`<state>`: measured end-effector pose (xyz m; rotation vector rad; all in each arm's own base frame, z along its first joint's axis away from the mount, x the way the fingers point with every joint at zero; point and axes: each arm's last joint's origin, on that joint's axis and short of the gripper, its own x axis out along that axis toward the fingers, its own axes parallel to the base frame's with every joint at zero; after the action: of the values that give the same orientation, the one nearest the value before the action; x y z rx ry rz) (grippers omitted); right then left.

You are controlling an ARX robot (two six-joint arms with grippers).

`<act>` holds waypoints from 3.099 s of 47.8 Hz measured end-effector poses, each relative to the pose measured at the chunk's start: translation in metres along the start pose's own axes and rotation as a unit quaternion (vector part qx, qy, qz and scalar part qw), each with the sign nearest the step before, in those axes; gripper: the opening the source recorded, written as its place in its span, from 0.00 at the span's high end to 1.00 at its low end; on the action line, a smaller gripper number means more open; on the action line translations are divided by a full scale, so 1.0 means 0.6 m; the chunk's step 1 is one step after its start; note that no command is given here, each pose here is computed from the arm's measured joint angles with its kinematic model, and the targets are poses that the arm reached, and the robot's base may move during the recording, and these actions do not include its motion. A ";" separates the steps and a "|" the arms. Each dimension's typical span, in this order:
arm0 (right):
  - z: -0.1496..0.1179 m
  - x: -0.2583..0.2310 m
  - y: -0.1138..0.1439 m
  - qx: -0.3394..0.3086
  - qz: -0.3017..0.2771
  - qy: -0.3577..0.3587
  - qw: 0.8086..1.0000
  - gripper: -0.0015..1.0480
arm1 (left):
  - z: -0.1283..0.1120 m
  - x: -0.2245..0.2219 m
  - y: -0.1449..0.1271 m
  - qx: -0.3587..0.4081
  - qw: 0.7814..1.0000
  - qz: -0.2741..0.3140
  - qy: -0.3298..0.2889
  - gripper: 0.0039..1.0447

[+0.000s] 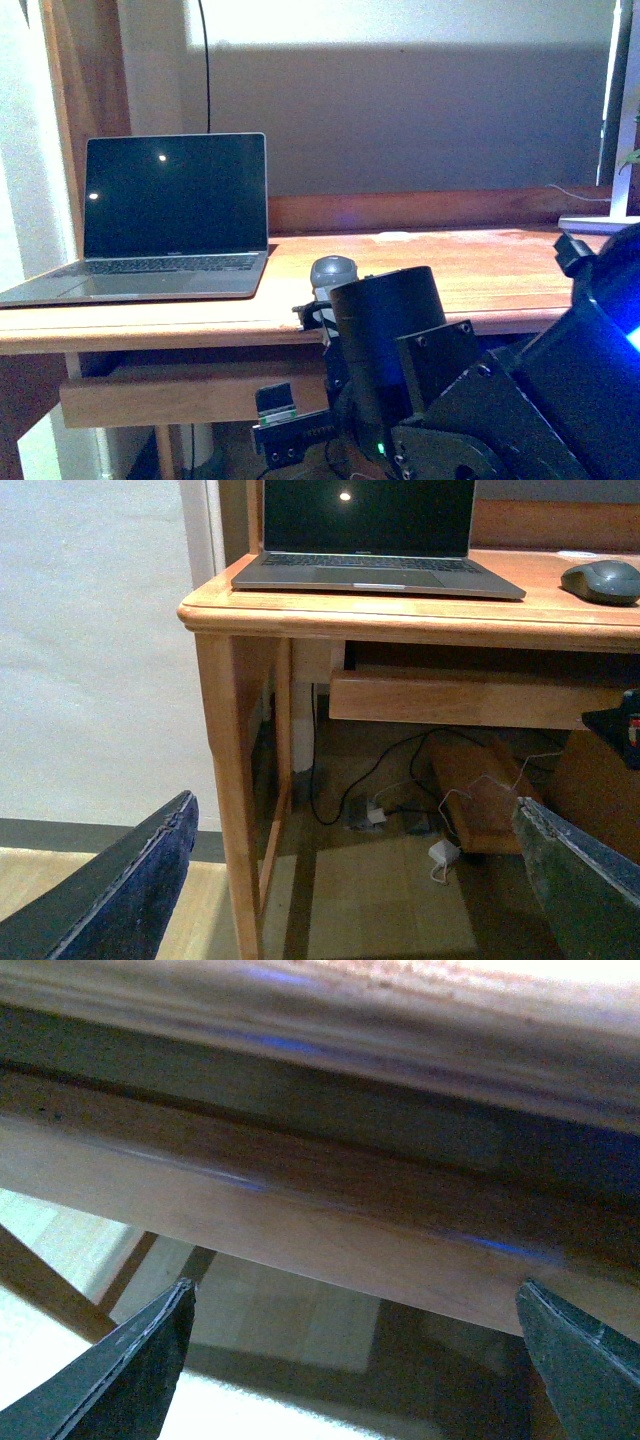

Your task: Place mouse

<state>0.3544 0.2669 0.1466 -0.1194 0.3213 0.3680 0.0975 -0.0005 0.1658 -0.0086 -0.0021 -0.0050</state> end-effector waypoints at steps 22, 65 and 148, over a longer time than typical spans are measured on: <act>0.007 -0.015 -0.019 0.041 -0.020 -0.009 0.999 0.07 | 0.000 0.000 0.000 0.000 1.000 0.000 0.000 0.07; -0.016 -0.431 -0.151 0.162 -0.118 -0.131 0.971 0.07 | 0.000 0.000 0.000 0.000 1.000 0.000 0.000 0.07; -0.165 -0.539 -0.255 0.060 -0.182 -0.164 0.968 0.47 | 0.000 0.000 0.000 0.000 1.000 0.000 0.000 0.07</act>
<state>0.0971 0.0003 0.1683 0.0033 -0.0097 0.0012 0.0975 -0.0005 0.1658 -0.0082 -0.0021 -0.0050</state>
